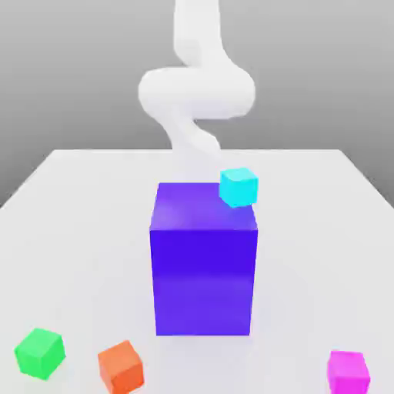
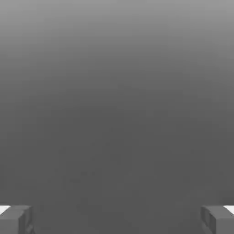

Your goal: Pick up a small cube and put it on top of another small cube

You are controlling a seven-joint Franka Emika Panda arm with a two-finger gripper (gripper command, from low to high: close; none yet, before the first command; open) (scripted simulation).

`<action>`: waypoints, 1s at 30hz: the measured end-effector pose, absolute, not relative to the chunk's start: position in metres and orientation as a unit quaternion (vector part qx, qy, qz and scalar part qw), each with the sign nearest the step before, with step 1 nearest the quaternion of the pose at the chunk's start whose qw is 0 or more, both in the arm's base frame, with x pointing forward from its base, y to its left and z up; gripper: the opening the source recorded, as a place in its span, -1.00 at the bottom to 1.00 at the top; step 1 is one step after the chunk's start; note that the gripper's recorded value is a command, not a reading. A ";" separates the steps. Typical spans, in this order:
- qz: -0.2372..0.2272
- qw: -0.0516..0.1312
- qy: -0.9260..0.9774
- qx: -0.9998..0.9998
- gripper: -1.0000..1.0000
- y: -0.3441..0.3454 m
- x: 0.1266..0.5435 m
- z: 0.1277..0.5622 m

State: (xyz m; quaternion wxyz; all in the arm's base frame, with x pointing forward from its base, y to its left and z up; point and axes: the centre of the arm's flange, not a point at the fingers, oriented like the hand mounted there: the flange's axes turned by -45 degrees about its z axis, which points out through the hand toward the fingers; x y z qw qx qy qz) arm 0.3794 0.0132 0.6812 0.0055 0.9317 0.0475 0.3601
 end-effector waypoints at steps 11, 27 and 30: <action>0.225 0.026 0.296 0.928 0.00 0.094 0.485 0.519; 0.027 0.008 0.628 0.778 0.00 0.215 0.491 0.233; 0.004 0.001 0.662 0.750 0.00 0.226 0.480 0.183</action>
